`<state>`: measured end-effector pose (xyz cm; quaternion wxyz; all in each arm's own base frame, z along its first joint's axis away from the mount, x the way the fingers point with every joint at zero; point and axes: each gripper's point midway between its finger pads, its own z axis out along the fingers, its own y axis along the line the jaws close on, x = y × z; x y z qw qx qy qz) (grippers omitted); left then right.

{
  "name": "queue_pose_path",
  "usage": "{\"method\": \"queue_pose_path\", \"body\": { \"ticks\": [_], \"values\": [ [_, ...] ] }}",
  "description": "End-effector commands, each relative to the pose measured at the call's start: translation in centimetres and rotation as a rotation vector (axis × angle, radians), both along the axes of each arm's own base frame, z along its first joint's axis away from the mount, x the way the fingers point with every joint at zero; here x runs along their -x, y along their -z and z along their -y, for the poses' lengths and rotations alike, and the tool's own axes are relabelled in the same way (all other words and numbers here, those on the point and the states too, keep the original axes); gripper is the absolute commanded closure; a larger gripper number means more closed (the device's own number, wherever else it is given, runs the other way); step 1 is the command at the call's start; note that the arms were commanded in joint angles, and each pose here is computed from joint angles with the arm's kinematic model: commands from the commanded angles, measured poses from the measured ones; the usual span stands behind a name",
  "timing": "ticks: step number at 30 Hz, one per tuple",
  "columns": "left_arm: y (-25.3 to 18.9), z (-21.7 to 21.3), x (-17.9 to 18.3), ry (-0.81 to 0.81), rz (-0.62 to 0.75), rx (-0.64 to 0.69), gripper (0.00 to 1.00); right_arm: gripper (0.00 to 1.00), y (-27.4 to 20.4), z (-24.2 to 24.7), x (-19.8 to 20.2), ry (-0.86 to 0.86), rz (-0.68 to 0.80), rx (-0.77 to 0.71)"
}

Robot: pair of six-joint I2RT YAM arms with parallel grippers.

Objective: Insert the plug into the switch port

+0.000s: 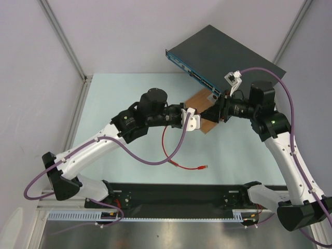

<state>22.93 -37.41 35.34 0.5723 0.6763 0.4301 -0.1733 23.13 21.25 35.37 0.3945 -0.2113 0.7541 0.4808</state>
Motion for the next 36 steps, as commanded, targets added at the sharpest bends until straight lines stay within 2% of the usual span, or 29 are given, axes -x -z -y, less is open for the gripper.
{"method": "queue_pose_path", "body": {
  "ticks": [1,6,9,12,16,17,18,19,20,21,24,27,30,36],
  "values": [
    [-2.0,-0.1,1.0,0.022,0.010,0.065,1.00,0.55,-1.8,-0.1,-0.5,0.014,0.067,-0.015],
    [-1.7,0.0,1.1,0.033,0.003,0.058,1.00,0.55,-2.2,-0.6,-0.4,-0.025,0.076,-0.033],
    [-1.7,0.1,1.3,0.038,0.005,0.059,0.99,0.62,-2.2,-0.9,-0.2,-0.060,0.080,-0.031],
    [-2.0,0.2,1.4,0.040,0.005,0.066,1.00,0.74,-2.0,-1.0,-0.1,-0.075,0.088,-0.020],
    [-2.4,0.3,1.3,0.036,-0.008,0.074,1.00,1.00,-2.2,-0.9,0.0,-0.091,0.112,-0.009],
    [-2.2,0.3,1.2,0.020,-0.023,0.071,0.98,1.00,-2.2,-0.9,0.0,-0.097,0.131,0.000],
    [-2.3,0.3,1.2,0.016,-0.031,0.072,0.89,1.00,-2.7,-0.9,0.1,-0.105,0.151,0.001],
    [-2.1,0.1,1.2,0.007,-0.047,0.065,0.84,1.00,-2.6,-0.9,0.1,-0.112,0.150,0.011],
    [-2.1,-0.2,1.0,-0.016,-0.067,0.070,0.76,1.00,-2.7,-0.8,0.2,-0.119,0.180,0.023],
    [-2.0,-0.5,1.0,-0.026,-0.089,0.072,0.59,1.00,-2.8,-0.7,0.1,-0.121,0.196,0.033],
    [-1.8,-2.0,0.9,-0.047,-0.191,0.090,0.38,1.00,-2.9,-0.5,0.3,-0.143,0.250,0.068],
    [-2.3,-3.5,0.9,-0.041,-0.309,0.122,0.30,1.00,-2.8,-0.3,0.7,-0.168,0.277,0.086],
    [-2.9,-4.7,0.9,-0.040,-0.414,0.150,0.28,1.00,-2.7,-0.4,1.2,-0.211,0.316,0.098],
    [-3.6,-4.2,4.3,0.140,-0.575,0.169,0.28,1.00,-2.9,-0.8,2.6,-0.290,0.506,0.173]
  ]
}}
